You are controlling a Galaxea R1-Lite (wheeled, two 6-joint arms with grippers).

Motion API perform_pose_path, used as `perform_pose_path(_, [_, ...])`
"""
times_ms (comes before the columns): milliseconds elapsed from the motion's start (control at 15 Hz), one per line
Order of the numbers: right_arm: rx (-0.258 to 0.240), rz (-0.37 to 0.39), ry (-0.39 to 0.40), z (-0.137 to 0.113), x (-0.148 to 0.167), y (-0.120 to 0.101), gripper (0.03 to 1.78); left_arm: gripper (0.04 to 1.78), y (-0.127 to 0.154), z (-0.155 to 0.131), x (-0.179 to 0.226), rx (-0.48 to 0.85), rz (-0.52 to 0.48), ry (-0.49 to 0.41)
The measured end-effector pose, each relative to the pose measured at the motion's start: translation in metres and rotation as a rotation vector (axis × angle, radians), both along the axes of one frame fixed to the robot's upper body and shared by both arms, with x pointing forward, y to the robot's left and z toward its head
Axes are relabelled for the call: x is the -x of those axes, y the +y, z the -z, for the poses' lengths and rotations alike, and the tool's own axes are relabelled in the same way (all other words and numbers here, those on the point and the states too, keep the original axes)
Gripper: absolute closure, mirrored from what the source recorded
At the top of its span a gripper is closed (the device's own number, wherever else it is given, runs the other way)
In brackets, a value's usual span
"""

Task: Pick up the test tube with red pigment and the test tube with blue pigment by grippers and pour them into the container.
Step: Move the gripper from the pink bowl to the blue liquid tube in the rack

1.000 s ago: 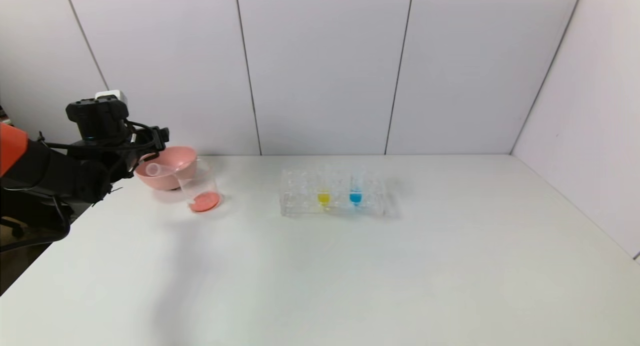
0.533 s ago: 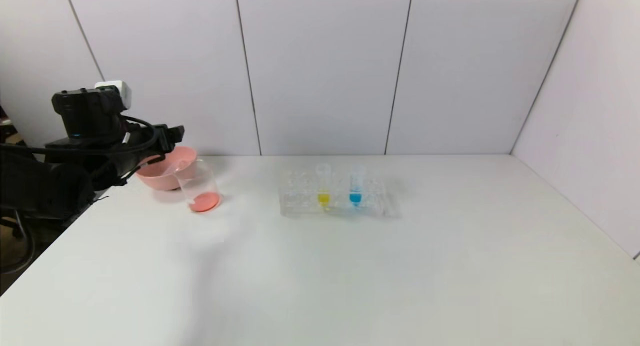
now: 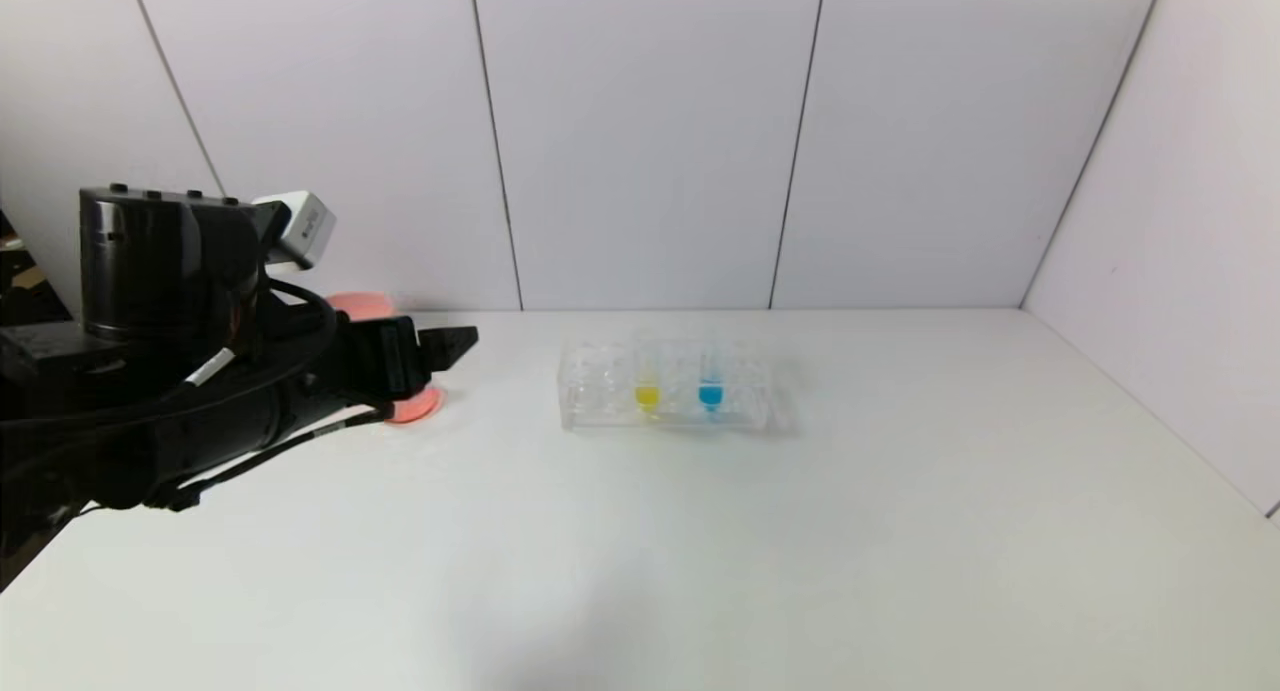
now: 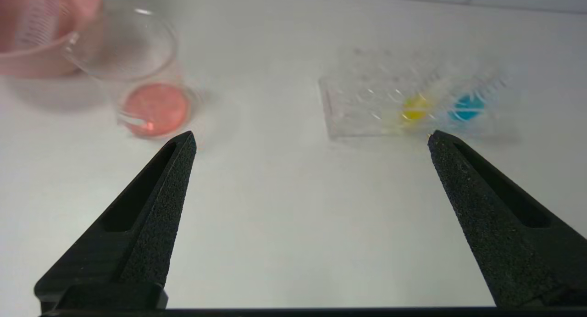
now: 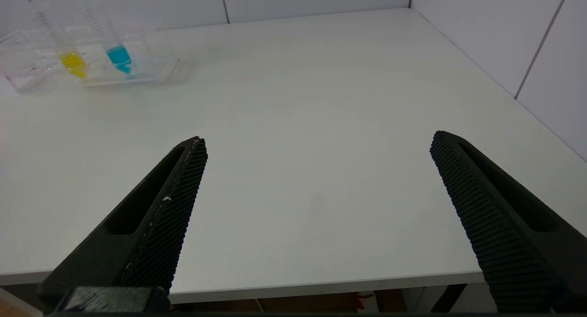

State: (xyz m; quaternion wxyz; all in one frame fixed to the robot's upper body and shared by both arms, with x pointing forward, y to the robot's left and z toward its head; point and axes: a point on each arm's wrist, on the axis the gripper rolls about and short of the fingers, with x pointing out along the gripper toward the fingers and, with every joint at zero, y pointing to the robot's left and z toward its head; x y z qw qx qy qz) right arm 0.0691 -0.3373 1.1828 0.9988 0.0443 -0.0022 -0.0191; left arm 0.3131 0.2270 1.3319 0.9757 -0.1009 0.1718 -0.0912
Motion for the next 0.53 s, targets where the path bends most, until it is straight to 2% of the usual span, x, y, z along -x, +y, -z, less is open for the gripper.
perform_pose_path(200, [0.000,0.000,0.000,0.000,0.000,0.000,0.04,0.06,-0.035,-0.002,0.019,0.070,0.076,0.021])
perform_pose_path(533, [0.000,0.000,0.000,0.000,0.000,0.000,0.04,0.06,-0.115,-0.002,0.019,0.063,0.032,-0.010])
